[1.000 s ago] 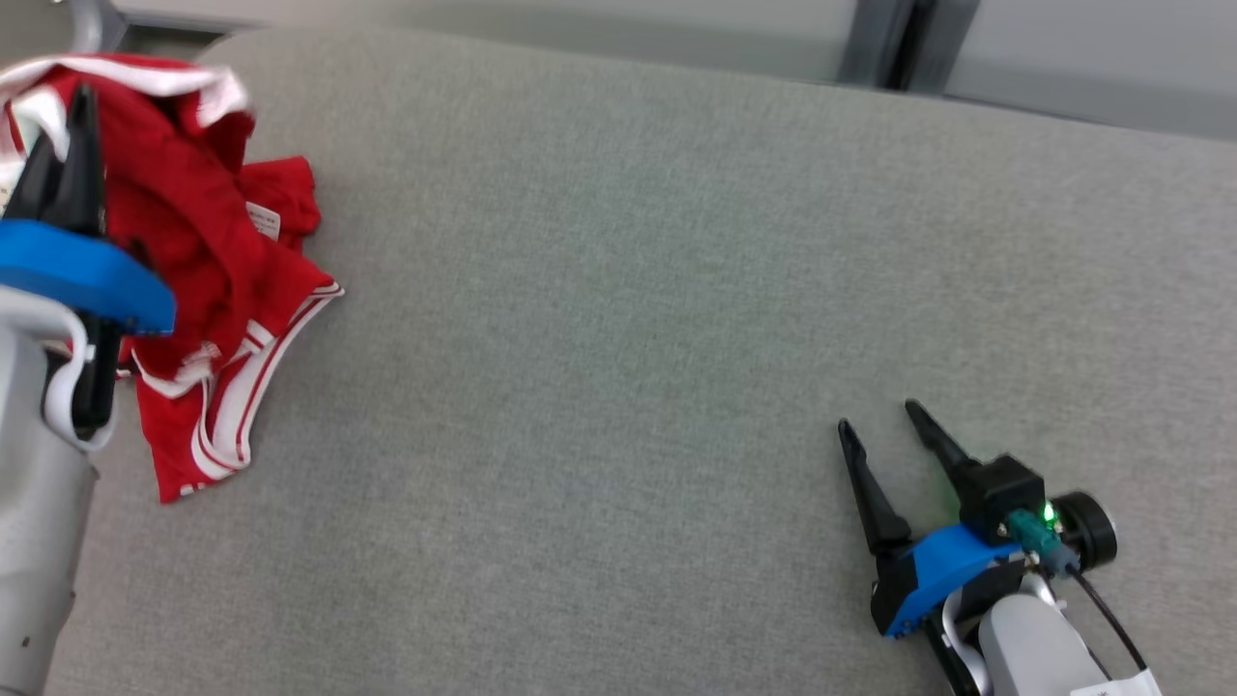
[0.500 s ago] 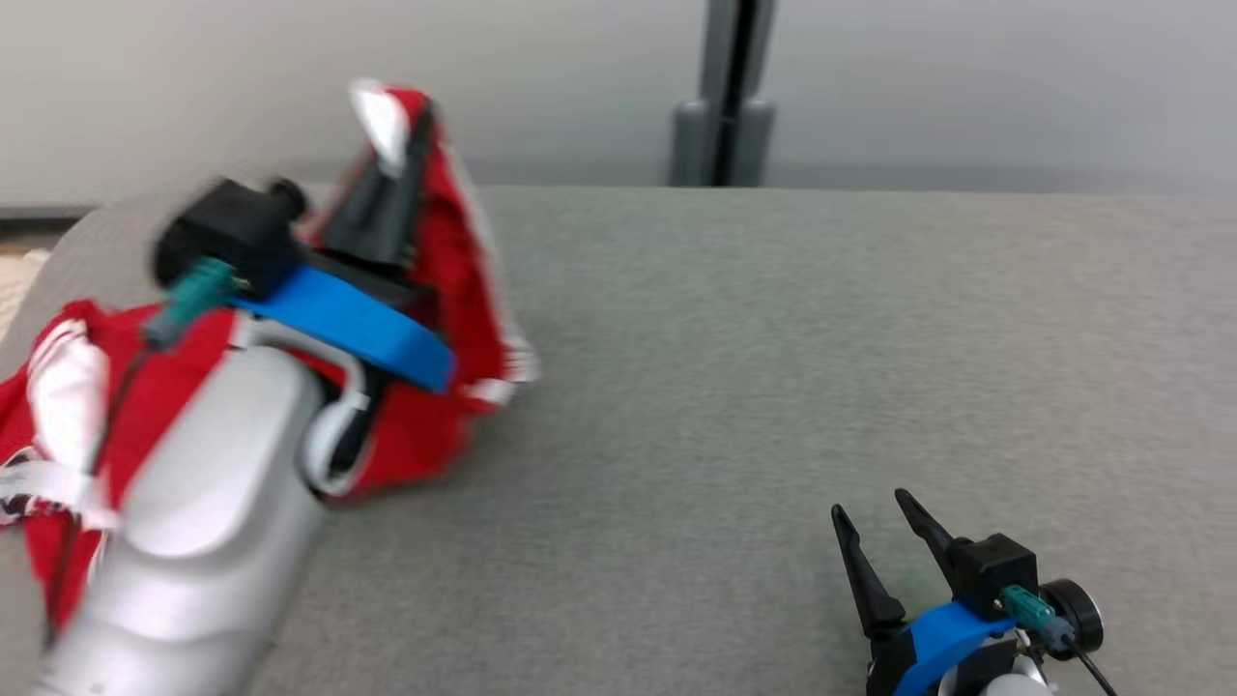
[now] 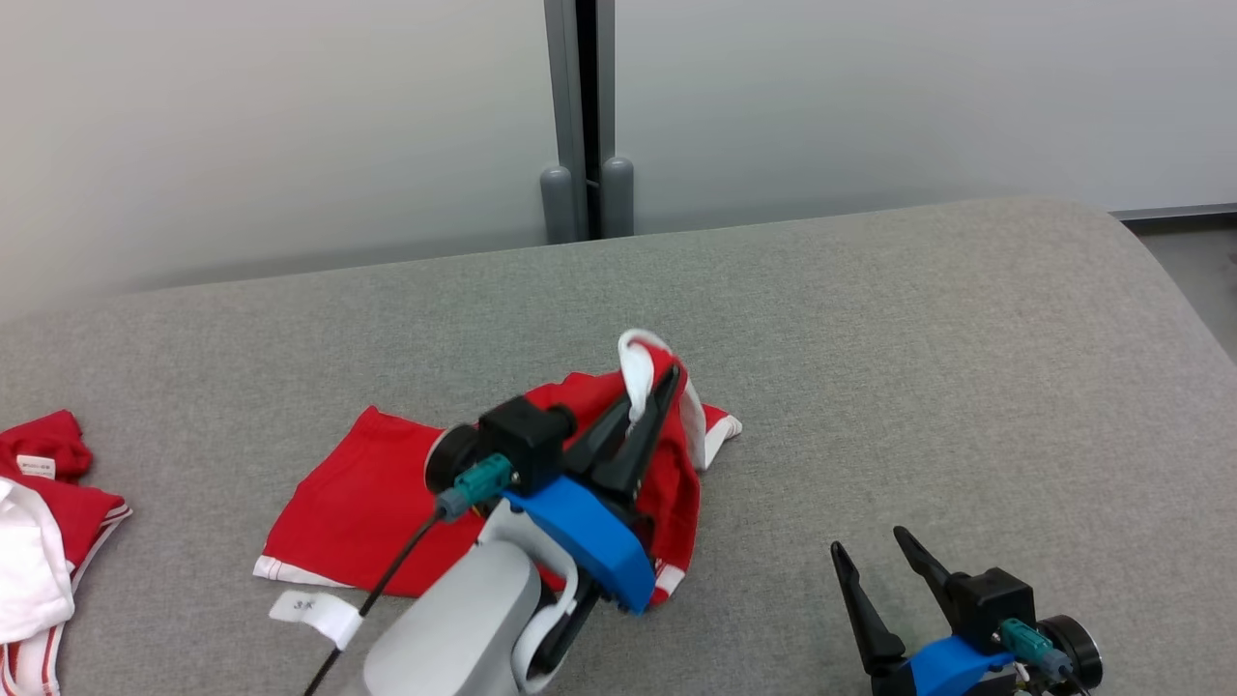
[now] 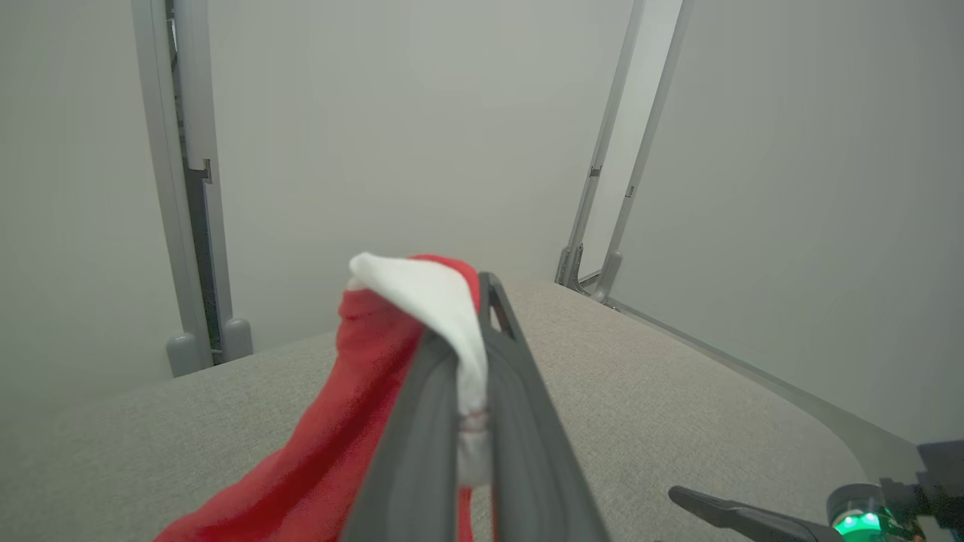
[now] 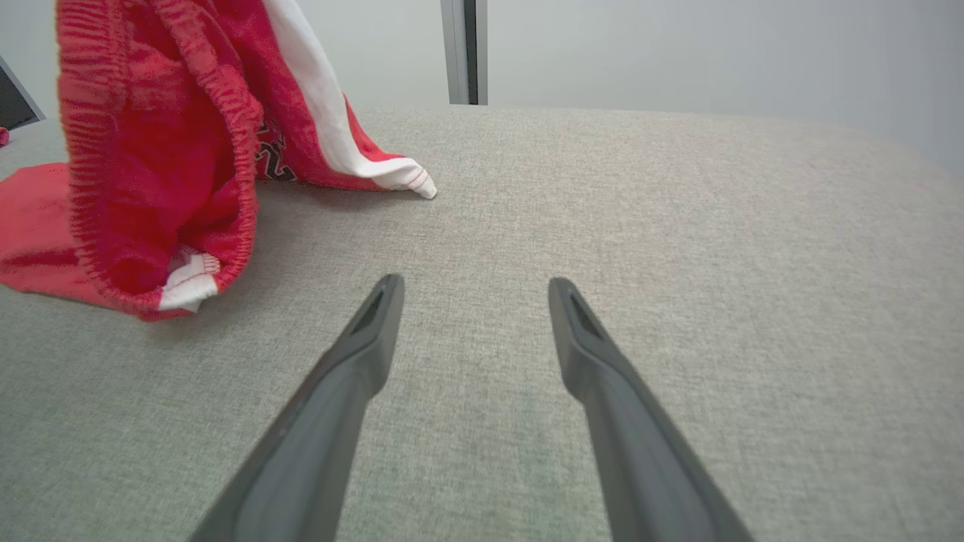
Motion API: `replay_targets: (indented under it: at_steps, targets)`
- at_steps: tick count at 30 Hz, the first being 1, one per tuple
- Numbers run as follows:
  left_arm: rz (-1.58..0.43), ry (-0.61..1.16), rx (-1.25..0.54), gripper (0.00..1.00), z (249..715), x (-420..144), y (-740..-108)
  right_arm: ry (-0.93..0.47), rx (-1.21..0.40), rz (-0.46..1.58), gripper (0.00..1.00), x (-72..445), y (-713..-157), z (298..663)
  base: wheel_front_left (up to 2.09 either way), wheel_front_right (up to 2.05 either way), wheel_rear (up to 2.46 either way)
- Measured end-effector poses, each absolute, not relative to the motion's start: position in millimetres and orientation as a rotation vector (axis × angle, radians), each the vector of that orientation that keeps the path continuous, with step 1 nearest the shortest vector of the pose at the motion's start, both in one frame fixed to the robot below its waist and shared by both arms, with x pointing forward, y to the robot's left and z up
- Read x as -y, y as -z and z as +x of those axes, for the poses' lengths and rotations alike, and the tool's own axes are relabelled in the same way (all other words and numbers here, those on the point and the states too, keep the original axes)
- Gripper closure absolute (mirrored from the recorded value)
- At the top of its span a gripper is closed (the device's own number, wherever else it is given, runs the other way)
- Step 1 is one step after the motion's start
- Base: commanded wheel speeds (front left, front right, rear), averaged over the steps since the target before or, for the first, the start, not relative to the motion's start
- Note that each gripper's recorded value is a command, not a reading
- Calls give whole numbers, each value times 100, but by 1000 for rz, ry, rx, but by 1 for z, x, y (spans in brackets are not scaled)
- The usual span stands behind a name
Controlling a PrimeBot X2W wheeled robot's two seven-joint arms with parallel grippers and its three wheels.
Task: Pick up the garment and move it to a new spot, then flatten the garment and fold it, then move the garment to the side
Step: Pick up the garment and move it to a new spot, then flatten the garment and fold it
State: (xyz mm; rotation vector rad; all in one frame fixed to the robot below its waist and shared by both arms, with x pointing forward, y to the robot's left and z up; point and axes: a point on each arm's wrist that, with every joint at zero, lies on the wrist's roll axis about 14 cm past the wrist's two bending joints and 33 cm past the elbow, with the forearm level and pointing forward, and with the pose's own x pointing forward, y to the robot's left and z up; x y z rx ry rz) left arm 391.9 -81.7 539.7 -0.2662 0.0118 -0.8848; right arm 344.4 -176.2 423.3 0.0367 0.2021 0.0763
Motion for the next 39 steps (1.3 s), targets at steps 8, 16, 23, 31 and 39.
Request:
replay_targets:
  at_steps: [8, 16, 23, 31, 39]
  targets:
    - [-265, 727, -152, 0, 379, 36, -482, -95, -191, 41, 0, 170, -426, 347, 0, 0, 0]
    - [-250, 421, -187, 0, 374, -57, -449, -122, -154, 49, 0, 160, -437, 353, 0, 0, 0]
    - [-244, 251, -186, 0, 351, -108, -435, -135, -151, 60, 0, 155, -437, 348, 0, 0, 0]
    - [-222, 179, -184, 0, 334, -127, -429, -149, -164, 69, 0, 150, -433, 344, 0, 0, 0]
    - [-211, 175, -184, 0, 334, -129, -428, -174, -169, 71, 0, 141, -432, 346, 0, 0, 0]
